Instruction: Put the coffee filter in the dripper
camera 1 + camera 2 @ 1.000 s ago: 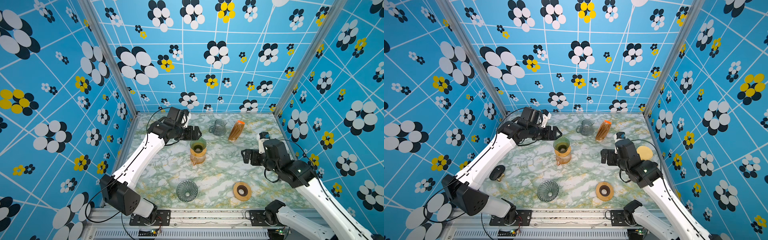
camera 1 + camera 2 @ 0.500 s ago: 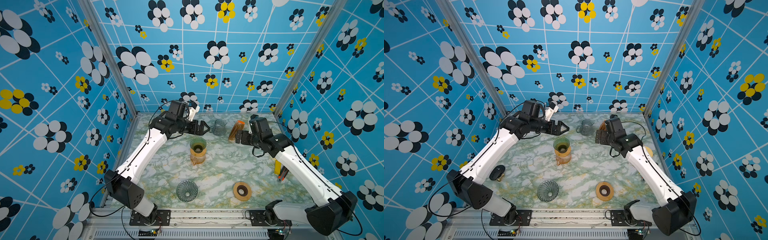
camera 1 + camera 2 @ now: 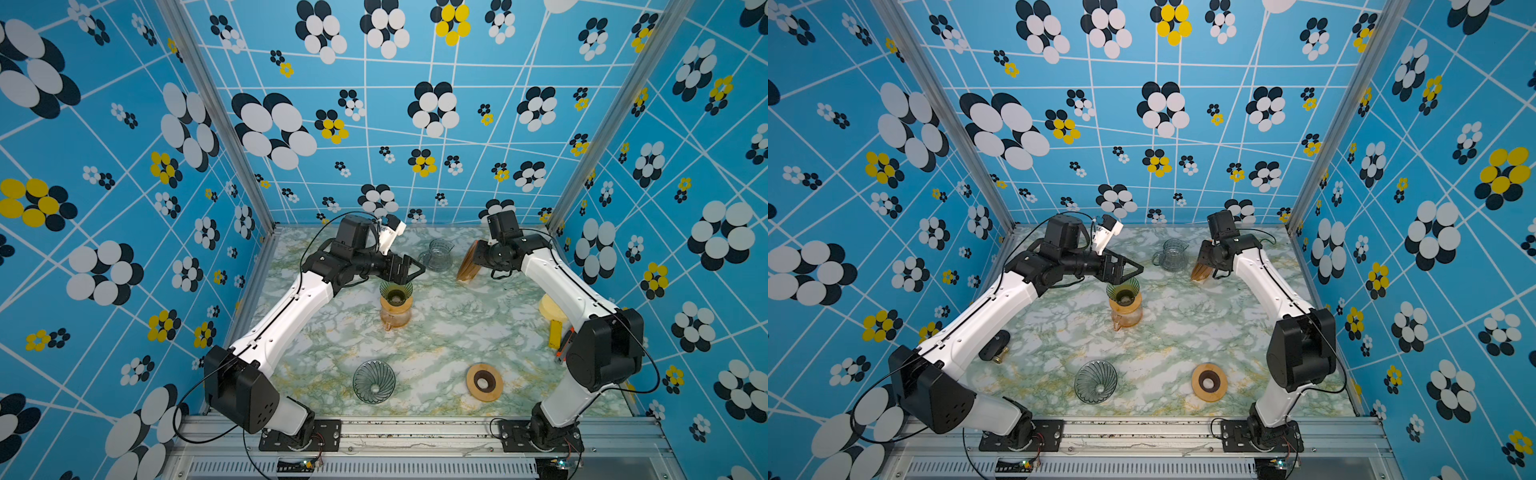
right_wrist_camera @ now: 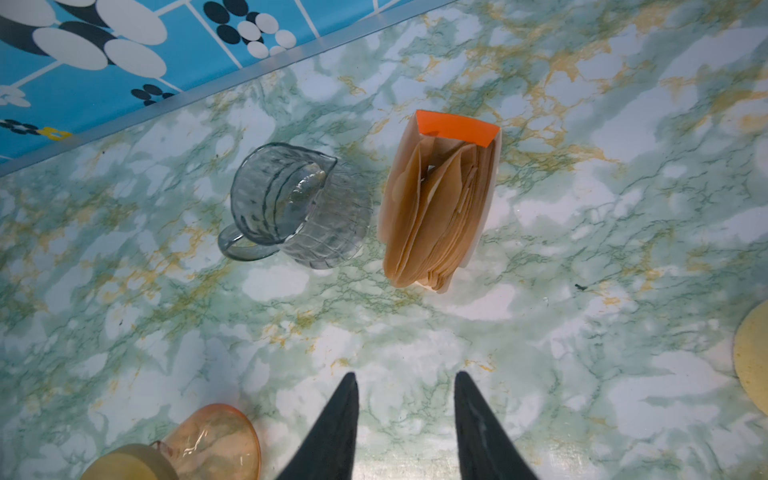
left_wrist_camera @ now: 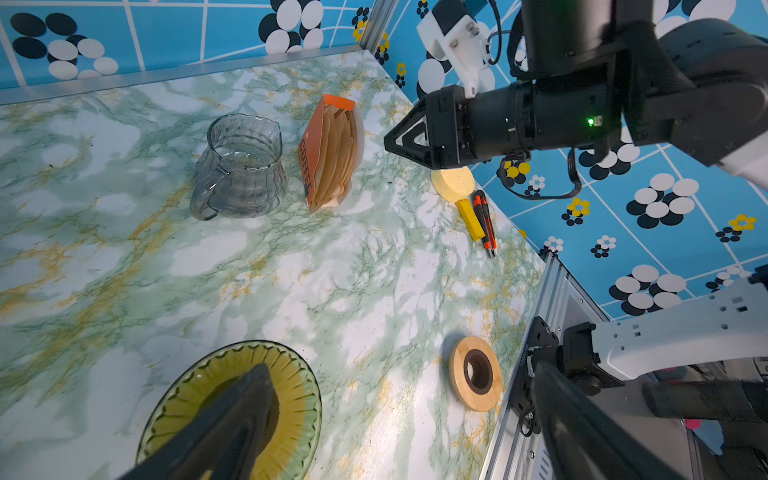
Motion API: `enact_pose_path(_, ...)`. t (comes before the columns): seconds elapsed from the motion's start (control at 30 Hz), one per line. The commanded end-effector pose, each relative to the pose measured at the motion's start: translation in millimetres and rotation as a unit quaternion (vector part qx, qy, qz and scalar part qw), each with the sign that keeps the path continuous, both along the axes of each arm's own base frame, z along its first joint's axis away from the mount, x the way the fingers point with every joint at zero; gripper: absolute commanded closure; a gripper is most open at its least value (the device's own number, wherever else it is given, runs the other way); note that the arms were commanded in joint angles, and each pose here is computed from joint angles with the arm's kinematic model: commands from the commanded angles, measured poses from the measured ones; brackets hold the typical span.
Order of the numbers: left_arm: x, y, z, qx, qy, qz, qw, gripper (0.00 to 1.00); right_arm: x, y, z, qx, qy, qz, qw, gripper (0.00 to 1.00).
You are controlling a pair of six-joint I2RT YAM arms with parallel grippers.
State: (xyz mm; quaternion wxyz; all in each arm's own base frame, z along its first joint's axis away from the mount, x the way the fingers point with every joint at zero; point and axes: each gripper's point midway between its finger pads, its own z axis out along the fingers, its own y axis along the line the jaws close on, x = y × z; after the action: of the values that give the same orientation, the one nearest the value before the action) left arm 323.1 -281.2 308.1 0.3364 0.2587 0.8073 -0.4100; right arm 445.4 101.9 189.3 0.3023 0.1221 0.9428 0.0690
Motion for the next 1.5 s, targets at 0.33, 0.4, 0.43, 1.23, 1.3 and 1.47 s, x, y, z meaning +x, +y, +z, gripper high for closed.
enact_pose_path(0.33, -25, -16, 17, 0.011, -0.056, -0.019, 0.998, 0.01, 47, -8, -12, 0.074, -0.008, -0.084, 0.994, 0.74)
enact_pose_path(0.4, -27, -18, 16, 0.013, -0.057, -0.023, 0.998, 0.01, 51, -7, -14, 0.08, -0.005, -0.09, 0.993, 0.76)
enact_pose_path(0.43, -28, -19, 15, 0.014, -0.056, -0.025, 0.998, 0.01, 53, -8, -15, 0.082, -0.005, -0.093, 0.992, 0.77)
enact_pose_path(1.23, -35, -21, 19, 0.021, -0.069, -0.034, 0.997, 0.01, 73, -21, -41, 0.082, 0.014, -0.149, 0.985, 0.85)
enact_pose_path(1.3, -35, -20, 20, 0.021, -0.07, -0.034, 0.997, 0.01, 74, -23, -44, 0.083, 0.016, -0.151, 0.985, 0.85)
enact_pose_path(1.47, -36, -20, 22, 0.019, -0.073, -0.034, 0.997, 0.01, 78, -26, -48, 0.082, 0.019, -0.154, 0.984, 0.86)
